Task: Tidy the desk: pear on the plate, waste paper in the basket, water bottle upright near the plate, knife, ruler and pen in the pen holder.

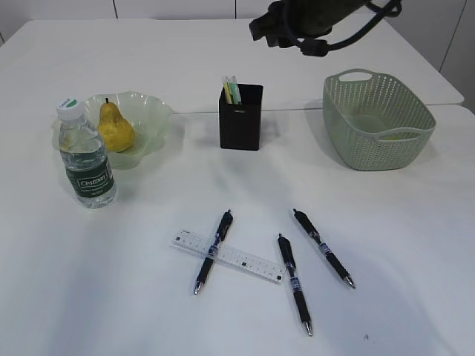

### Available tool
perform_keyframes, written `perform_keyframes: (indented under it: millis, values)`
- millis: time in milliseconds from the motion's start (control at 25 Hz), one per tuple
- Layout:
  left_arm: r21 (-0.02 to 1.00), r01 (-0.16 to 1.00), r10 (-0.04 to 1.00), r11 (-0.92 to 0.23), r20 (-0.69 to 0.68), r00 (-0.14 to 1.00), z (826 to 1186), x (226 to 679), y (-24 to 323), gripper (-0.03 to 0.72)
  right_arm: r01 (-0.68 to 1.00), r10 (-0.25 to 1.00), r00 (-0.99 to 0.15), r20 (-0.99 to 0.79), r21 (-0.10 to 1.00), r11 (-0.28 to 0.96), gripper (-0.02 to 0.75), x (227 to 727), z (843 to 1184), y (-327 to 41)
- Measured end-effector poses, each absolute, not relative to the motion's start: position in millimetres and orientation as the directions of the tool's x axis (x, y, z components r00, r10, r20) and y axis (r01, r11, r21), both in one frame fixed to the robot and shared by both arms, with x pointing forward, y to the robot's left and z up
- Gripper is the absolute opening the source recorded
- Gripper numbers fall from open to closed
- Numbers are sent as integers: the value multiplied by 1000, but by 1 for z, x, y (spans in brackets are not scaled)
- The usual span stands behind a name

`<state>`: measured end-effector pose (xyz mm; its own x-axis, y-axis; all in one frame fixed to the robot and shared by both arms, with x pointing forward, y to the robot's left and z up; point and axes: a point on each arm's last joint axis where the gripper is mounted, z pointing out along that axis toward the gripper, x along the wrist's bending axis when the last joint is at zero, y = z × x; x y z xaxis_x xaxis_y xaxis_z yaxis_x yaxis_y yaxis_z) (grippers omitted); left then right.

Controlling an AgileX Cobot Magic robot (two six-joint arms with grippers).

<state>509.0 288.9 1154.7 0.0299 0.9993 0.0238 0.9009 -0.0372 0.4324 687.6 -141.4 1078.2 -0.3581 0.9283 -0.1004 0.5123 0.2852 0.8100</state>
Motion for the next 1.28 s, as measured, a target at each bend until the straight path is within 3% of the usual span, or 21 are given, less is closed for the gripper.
perform_keyframes:
  millis: [200,560,1080,1280]
  values:
    - [432,901,999,-37,24,30,1155,509,289,239,620,883,-445,-150,660,424,314,664,1103,-136]
    - [432,901,999,-37,24,30,1155,509,289,239,617,691,-722,-49,406,674,314,618,1092,-93]
    - [432,901,999,-35,16,31,1155,509,288,239,569,566,-819,98,264,778,332,612,1015,-36]
    - [432,901,999,-35,16,31,1155,509,288,239,560,552,-827,102,230,796,336,613,999,-32]
